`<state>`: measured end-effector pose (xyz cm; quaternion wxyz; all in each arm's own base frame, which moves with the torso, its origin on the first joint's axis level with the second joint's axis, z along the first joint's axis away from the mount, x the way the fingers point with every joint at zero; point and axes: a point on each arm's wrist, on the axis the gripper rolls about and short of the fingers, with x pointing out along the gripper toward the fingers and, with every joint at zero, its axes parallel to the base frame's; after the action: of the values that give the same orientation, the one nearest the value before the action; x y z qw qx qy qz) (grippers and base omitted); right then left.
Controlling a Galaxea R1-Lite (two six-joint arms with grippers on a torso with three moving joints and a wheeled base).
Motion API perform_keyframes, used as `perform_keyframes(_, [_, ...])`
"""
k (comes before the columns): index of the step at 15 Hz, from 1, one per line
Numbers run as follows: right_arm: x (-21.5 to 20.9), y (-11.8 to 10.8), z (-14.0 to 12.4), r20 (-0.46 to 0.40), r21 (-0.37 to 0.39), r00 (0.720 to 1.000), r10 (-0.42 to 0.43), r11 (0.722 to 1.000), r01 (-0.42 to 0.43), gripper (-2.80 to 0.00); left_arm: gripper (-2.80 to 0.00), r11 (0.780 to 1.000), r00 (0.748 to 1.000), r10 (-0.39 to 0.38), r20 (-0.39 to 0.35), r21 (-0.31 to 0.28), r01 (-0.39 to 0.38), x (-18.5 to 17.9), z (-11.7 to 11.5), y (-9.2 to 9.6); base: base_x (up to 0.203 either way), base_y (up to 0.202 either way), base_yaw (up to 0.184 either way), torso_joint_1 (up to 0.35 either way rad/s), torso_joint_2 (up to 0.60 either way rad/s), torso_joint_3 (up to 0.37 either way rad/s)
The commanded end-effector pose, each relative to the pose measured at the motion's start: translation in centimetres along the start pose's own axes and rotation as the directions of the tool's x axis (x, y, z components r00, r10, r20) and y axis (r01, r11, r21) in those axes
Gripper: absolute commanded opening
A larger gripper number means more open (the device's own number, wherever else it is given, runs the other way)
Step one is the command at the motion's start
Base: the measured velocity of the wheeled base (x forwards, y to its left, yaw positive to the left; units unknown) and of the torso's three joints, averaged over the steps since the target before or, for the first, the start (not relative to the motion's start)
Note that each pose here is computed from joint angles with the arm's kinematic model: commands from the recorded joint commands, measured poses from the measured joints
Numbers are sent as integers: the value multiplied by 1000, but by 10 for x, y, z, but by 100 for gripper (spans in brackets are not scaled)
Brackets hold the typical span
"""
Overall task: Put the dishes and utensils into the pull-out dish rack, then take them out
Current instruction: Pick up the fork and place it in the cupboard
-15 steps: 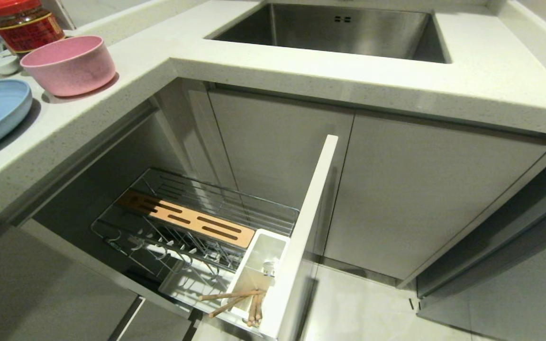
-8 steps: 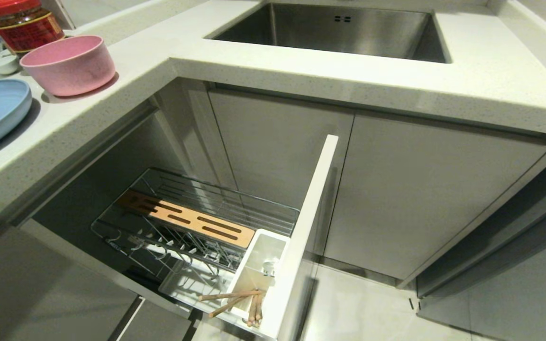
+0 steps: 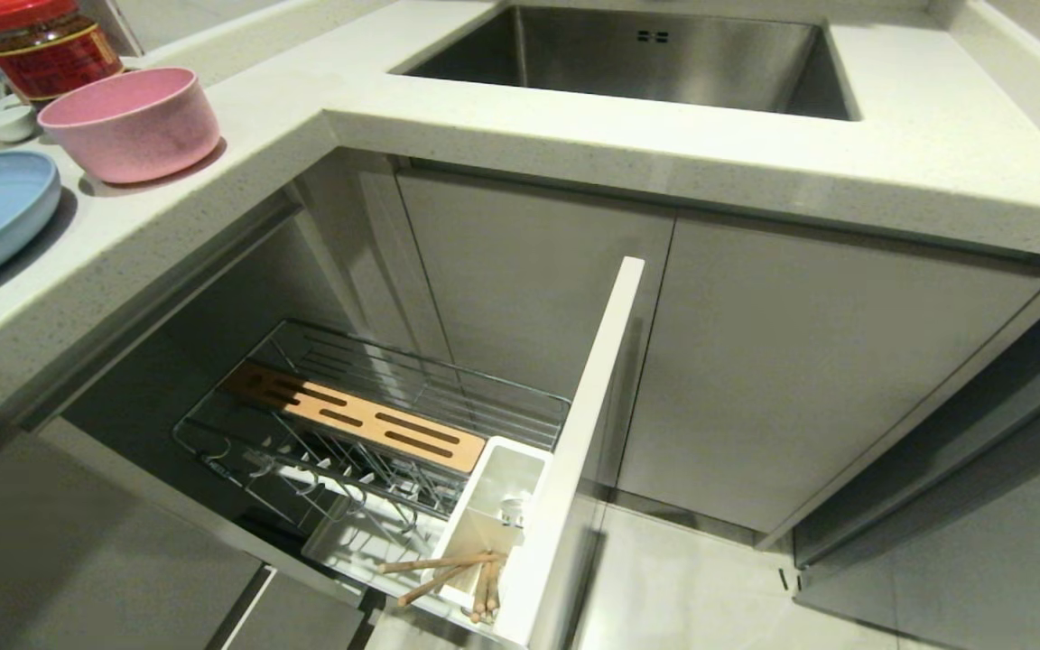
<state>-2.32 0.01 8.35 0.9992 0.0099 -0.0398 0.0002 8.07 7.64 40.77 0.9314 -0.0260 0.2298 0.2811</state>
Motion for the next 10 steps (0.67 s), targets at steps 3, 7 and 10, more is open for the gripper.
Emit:
perform_keyframes(3, [1, 0, -7, -24, 0, 1000, 0, 1000, 0, -280, 0, 999, 999, -43, -33, -10, 43, 24, 5, 5, 0, 0, 0, 0, 0, 0])
perform_keyframes(7, [1, 0, -7, -24, 0, 1000, 0, 1000, 0, -280, 0, 995, 994, -96, -52, 13, 97, 37, 7, 6, 0, 0, 0, 0, 0, 0])
perform_keyframes(10, [1, 0, -7, -24, 0, 1000, 0, 1000, 0, -280, 0, 988, 987, -152, -56, 11, 153, 44, 8, 6, 0, 0, 0, 0, 0, 0])
